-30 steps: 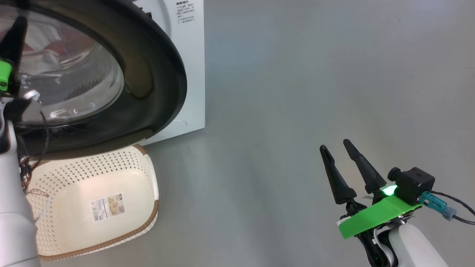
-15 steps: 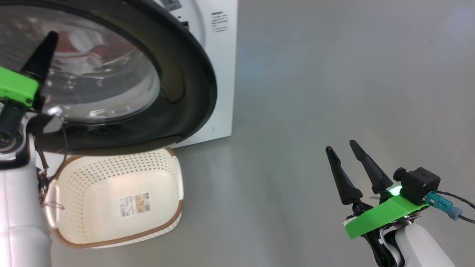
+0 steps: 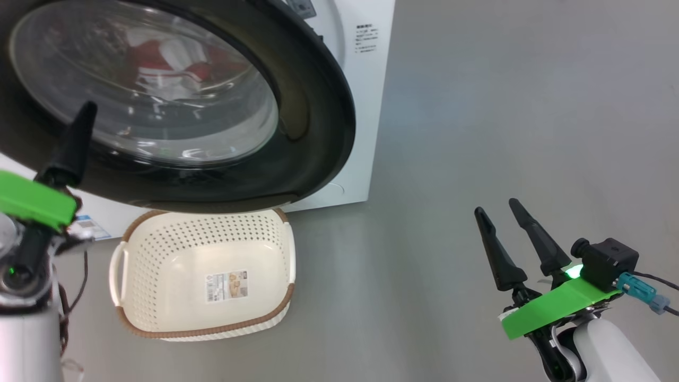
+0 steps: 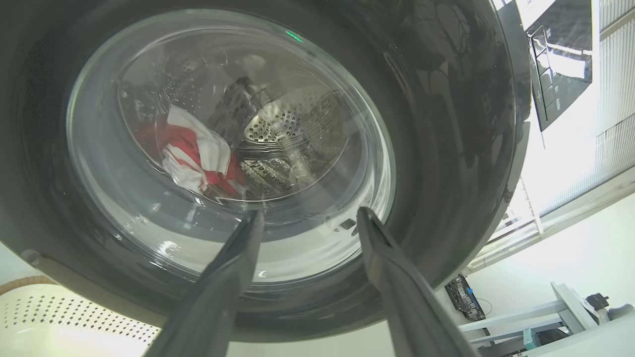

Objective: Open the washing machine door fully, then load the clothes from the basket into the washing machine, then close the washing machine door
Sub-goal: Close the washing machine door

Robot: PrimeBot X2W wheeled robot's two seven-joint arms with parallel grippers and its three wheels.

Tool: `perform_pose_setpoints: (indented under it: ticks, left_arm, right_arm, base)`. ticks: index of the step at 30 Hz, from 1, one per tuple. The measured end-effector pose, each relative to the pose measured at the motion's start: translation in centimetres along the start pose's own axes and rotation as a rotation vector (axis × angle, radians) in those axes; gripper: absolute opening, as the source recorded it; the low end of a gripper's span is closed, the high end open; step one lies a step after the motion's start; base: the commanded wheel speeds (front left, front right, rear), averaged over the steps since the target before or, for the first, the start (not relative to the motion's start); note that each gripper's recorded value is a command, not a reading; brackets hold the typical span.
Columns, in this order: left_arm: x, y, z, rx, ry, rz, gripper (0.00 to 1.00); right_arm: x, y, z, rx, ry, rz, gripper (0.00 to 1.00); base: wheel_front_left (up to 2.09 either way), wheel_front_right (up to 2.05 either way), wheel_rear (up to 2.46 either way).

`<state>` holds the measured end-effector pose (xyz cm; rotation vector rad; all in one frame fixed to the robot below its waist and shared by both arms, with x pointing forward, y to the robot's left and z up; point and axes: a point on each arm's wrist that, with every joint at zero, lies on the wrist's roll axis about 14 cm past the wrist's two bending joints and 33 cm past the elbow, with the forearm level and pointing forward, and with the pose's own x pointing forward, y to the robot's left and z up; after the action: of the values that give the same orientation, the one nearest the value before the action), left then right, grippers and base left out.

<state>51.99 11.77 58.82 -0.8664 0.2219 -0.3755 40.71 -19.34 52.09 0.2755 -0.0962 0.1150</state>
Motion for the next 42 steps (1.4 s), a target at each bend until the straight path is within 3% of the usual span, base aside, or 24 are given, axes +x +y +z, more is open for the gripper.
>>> perform_pose_setpoints:
  ticks: [17,29,42]
  left_arm:
    - [-7.9,2.8,-0.2,0.285,-0.233,0.067,1.00]
    - [-12.4,5.6,-0.6,0.319,-0.370,0.165,1.00]
    - [-14.8,6.6,-4.7,0.513,-0.337,0.214,1.00]
  right_arm:
    - [0.8,1.1,0.5,0.000,-0.018,0.041,1.00]
    - [0.6,1.4,1.1,-0.003,-0.034,0.047,1.00]
    - [0.1,1.3,1.1,-0.012,-0.030,0.051,1.00]
  base:
    - [0.00,0.00,0.00]
    - [0.00,0.00,0.00]
    - [0.00,0.00,0.00]
